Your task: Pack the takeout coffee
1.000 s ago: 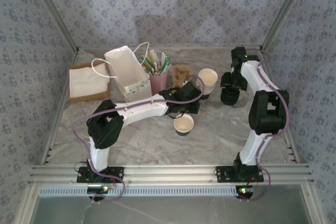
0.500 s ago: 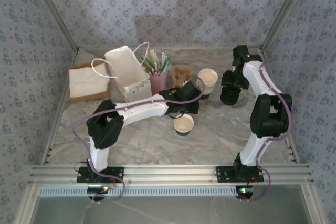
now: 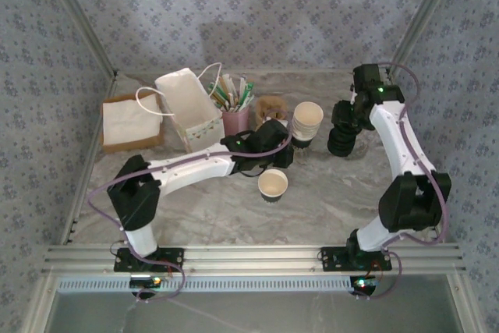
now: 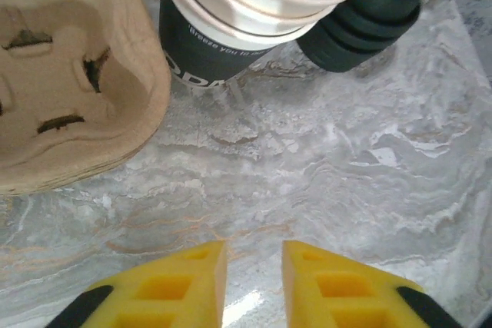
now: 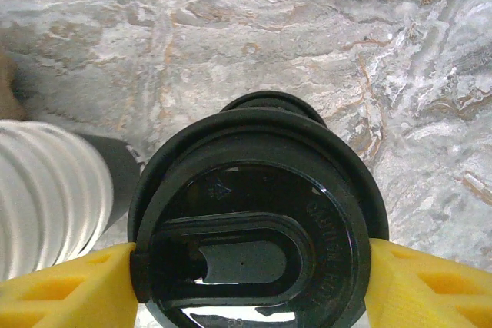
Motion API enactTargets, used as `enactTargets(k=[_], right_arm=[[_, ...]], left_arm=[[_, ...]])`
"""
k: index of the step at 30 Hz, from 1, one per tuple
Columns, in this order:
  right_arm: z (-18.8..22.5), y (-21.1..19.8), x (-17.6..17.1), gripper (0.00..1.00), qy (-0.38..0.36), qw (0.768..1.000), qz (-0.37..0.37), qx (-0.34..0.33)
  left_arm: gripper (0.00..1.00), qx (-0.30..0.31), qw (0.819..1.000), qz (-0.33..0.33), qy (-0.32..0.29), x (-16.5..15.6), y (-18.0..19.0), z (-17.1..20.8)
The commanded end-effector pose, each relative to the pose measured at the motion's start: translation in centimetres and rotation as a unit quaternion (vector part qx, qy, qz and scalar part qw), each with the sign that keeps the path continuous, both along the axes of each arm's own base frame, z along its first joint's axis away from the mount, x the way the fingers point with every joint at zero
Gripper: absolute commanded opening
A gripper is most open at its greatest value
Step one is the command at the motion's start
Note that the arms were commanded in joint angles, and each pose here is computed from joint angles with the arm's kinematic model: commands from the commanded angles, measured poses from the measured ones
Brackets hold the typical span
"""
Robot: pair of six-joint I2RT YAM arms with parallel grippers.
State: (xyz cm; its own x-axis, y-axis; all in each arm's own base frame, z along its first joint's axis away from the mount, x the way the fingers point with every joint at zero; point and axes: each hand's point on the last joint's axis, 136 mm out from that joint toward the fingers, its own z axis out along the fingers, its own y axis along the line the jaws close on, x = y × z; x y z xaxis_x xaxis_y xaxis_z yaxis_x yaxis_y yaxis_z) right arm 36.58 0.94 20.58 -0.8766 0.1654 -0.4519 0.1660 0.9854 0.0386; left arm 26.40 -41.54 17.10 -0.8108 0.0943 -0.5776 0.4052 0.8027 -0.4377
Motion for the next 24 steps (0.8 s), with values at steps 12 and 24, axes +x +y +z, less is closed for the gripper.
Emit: enactTargets(k=[12,24], right_arm=[[6.4,4.2,-8.3,0.72,-0.063,0.995,0.061,0.042],[6.6,10.2,-14.5,0.71,-0.060,0.982,0.163,0.081]], left_arm=[[0.84,-0.073,0.996,0.009,-0.055,-3.6,5.4,8.3],[0.99,-0.084,0.993,0.010,-0.077,-8.1,13.6,10.3]])
